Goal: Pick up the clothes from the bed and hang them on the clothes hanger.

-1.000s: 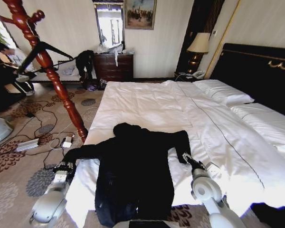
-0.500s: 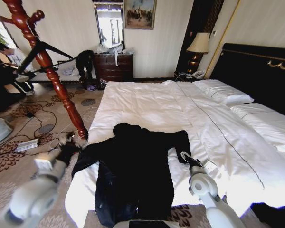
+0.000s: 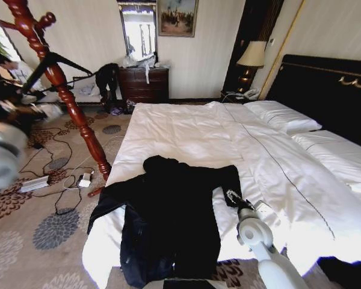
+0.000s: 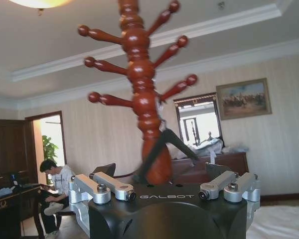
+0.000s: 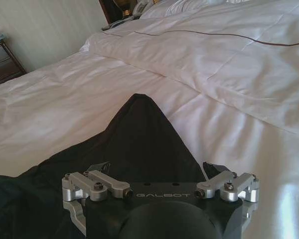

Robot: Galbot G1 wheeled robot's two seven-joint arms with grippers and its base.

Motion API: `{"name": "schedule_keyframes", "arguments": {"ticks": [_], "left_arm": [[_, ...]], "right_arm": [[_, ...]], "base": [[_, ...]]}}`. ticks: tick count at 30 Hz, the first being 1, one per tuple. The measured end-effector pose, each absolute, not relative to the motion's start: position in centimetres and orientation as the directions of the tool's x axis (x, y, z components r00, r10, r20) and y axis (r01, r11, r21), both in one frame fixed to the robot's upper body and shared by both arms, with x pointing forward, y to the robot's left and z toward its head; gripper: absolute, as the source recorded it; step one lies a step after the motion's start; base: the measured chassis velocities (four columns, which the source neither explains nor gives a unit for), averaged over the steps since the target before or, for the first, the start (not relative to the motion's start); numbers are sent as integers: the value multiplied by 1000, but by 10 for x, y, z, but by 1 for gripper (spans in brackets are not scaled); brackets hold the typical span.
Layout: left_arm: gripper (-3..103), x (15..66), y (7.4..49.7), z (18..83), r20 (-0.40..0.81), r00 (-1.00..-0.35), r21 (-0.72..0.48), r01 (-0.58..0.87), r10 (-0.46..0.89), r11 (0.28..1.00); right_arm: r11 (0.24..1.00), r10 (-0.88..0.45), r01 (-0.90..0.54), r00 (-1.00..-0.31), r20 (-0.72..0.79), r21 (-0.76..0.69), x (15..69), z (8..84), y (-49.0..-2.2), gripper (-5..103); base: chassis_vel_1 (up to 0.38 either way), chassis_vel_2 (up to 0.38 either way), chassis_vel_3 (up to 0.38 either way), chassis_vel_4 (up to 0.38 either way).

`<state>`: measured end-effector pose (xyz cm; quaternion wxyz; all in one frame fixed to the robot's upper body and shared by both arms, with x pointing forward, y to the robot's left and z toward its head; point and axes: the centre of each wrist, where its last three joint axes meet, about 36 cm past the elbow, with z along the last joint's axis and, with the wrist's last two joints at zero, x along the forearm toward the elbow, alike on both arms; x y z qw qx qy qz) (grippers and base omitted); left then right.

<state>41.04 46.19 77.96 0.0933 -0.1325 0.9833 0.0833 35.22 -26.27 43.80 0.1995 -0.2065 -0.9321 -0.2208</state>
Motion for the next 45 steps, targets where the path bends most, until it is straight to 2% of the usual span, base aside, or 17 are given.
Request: {"name": "schedule_keyframes", "arguments": {"ticks": [1,5,9,12,16,18,20,22,25,27,28,31,36,38,40,42,45], "left_arm": [[100,410,462,780,-206,-947,139,-276,-245,951],[100,423,533,824,-216,-931,75,-315,-293,946],[100,422,567,844,-194,-935,73,-317,-298,946],[100,423,574,845,-173,-939,75,-312,-296,947],[100,426,529,813,-153,-970,42,-195,-186,980],[100,427,515,797,-151,-973,37,-180,-172,983],[100,432,492,740,-155,-965,36,-220,-212,975],[100,435,489,730,-153,-963,33,-228,-220,973],[100,472,448,640,-98,-967,-29,-232,-234,972],[100,481,440,632,-93,-970,-47,-223,-227,974],[100,505,422,626,-95,-973,-100,-201,-210,975],[100,530,409,636,-109,-974,-135,-182,-197,974],[100,554,401,742,-158,-975,-75,-147,-157,986],[100,554,401,755,-148,-976,-59,-150,-157,987],[100,551,408,806,-122,-978,-5,-173,-172,985],[100,550,412,821,-119,-976,7,-184,-182,983],[100,562,439,865,-82,-969,18,-236,-234,972]], "right_arm": [[817,297,473,-835,463,329,352,438,-263,100],[823,288,463,-839,462,328,355,439,-263,100],[824,284,462,-838,466,328,355,438,-261,100],[822,284,464,-836,470,329,354,437,-260,100],[816,284,469,-834,474,337,352,437,-258,100],[815,285,471,-833,475,336,351,436,-258,100],[815,290,476,-829,478,330,350,434,-258,100],[815,291,476,-828,479,329,350,434,-257,100],[811,297,489,-818,493,322,351,426,-256,100],[811,299,491,-816,495,319,351,425,-256,100],[810,302,495,-811,501,314,350,422,-256,100],[810,305,500,-806,507,308,348,419,-257,100],[802,325,515,-802,501,302,346,421,-264,100],[801,326,515,-802,501,304,346,421,-264,100],[801,324,514,-803,499,308,345,422,-263,100],[801,322,513,-804,500,308,345,422,-262,100],[804,316,506,-808,496,313,348,422,-260,100]], "base": [[0,0,0,0],[0,0,0,0],[0,0,0,0],[0,0,0,0],[0,0,0,0],[0,0,0,0],[0,0,0,0],[0,0,0,0],[0,0,0,0],[0,0,0,0],[0,0,0,0],[0,0,0,0],[0,0,0,0],[0,0,0,0],[0,0,0,0],[0,0,0,0],[0,0,0,0]]}}
